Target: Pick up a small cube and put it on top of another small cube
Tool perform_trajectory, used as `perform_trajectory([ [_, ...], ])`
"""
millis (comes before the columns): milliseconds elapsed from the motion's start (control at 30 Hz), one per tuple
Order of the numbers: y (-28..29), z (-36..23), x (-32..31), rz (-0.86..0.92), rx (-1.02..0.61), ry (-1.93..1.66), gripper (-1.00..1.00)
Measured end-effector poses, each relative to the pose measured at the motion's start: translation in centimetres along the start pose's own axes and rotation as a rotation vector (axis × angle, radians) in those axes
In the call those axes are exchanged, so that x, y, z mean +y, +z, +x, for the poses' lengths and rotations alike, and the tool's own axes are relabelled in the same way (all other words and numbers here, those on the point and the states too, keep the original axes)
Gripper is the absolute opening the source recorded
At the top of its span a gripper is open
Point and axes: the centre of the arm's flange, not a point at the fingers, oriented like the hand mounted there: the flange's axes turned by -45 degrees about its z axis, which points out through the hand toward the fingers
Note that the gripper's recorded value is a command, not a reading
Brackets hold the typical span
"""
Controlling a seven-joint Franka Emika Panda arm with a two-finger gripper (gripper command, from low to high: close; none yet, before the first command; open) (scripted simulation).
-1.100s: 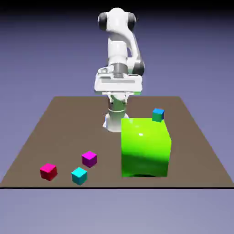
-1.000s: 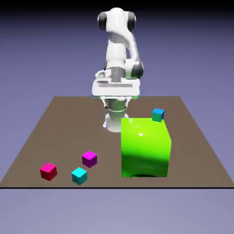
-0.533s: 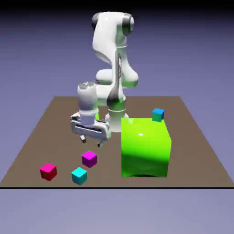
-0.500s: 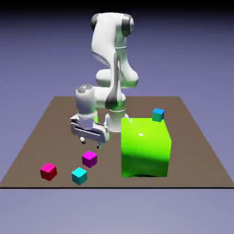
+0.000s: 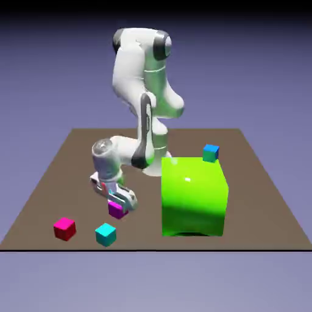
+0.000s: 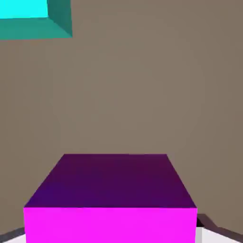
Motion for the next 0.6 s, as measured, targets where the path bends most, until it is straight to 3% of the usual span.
perform_trajectory([
  [533,-9.1,16.9,10.6,0.171,-0.001,0.915,-1.0],
  [600,-7.1,17.2,10.3,0.171,-0.001,0.914,-1.0],
])
